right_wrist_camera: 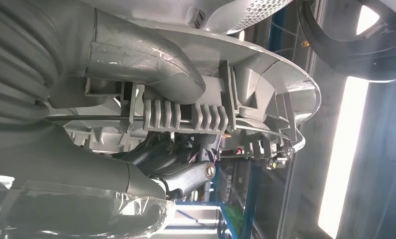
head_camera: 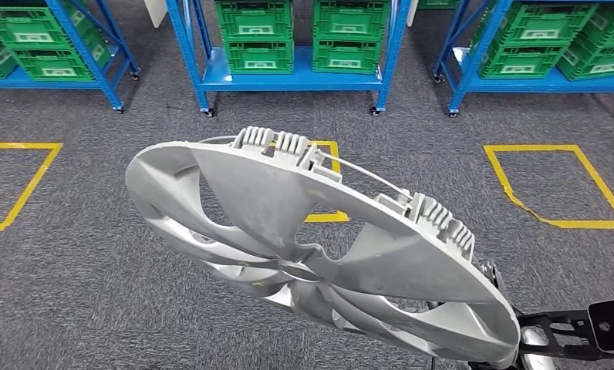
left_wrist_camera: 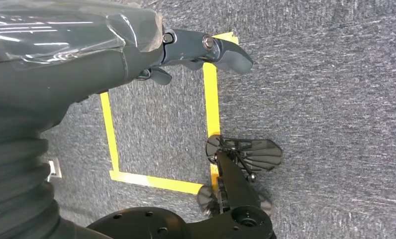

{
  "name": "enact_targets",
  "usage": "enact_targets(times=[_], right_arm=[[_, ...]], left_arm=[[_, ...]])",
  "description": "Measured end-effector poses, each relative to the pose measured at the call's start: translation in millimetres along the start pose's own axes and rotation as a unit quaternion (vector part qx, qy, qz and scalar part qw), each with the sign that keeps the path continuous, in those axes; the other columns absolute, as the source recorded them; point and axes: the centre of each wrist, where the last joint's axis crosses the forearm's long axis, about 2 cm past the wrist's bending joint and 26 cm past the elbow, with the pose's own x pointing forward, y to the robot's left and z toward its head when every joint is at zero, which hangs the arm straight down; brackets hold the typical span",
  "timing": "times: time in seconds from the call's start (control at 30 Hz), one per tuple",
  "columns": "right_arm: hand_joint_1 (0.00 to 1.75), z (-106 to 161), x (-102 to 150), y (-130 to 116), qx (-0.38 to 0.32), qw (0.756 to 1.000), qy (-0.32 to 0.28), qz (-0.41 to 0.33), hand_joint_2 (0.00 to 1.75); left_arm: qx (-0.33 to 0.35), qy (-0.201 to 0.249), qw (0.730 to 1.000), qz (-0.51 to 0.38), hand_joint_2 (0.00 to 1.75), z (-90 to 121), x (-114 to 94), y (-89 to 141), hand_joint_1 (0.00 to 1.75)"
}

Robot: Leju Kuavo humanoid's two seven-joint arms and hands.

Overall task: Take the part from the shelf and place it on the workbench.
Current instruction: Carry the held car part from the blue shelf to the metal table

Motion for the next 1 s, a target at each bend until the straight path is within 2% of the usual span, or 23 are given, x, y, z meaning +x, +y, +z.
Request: enact_targets(times=[0.7,1.0], right_arm=[[1.75,-2,2,4,0.014,1.0,-0.006,0.002,1.75],[1.75,-14,1,8,0.043,0.997,-0.05,-0.034,1.75]], left_arm=[[0.003,-0.003,1.0,0.004,1.75,1,-4,-2,0.0],[-0.001,-0.007,1.0,-0.007,1.75,1,-2,-4,0.0]])
